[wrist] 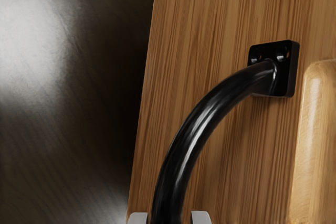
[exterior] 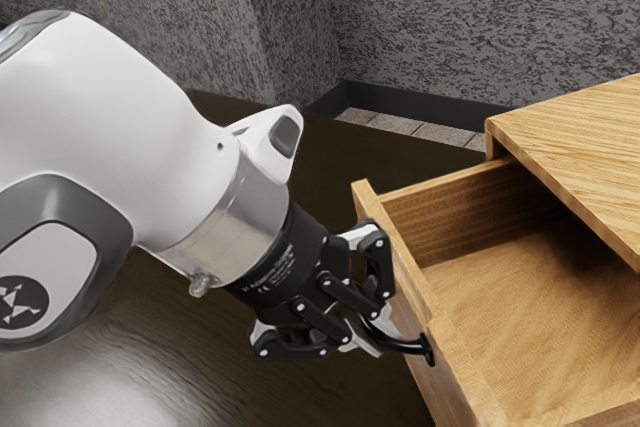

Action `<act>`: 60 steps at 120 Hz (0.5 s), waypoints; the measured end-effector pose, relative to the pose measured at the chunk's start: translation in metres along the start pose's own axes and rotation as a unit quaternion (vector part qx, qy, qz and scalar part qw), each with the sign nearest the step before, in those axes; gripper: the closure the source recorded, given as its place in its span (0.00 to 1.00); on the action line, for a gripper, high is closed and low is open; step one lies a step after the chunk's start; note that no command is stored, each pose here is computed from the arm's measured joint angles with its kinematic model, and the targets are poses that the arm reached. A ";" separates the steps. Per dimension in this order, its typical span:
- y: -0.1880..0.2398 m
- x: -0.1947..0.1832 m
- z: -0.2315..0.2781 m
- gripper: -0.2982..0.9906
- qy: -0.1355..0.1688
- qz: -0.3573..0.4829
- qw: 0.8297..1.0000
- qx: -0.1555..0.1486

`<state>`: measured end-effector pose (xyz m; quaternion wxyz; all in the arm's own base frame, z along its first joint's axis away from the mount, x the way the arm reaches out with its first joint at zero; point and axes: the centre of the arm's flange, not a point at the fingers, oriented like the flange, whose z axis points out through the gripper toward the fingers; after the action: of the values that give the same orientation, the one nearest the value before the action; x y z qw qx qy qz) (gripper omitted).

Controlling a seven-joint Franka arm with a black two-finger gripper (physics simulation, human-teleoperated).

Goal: Pull the drawer handle with one arm to open the drawer

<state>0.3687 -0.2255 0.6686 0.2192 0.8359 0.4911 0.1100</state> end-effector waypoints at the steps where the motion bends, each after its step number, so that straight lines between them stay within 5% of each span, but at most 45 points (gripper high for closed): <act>1: -0.001 0.000 0.000 0.76 0.000 0.000 1.000 0.000; 42: -0.031 -0.024 -0.019 0.76 0.015 0.002 1.000 -0.016; 60: -0.063 -0.098 -0.072 0.71 0.089 0.051 0.992 -0.067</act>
<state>0.2426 -0.2658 0.7053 0.2239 0.8304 0.4567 0.2274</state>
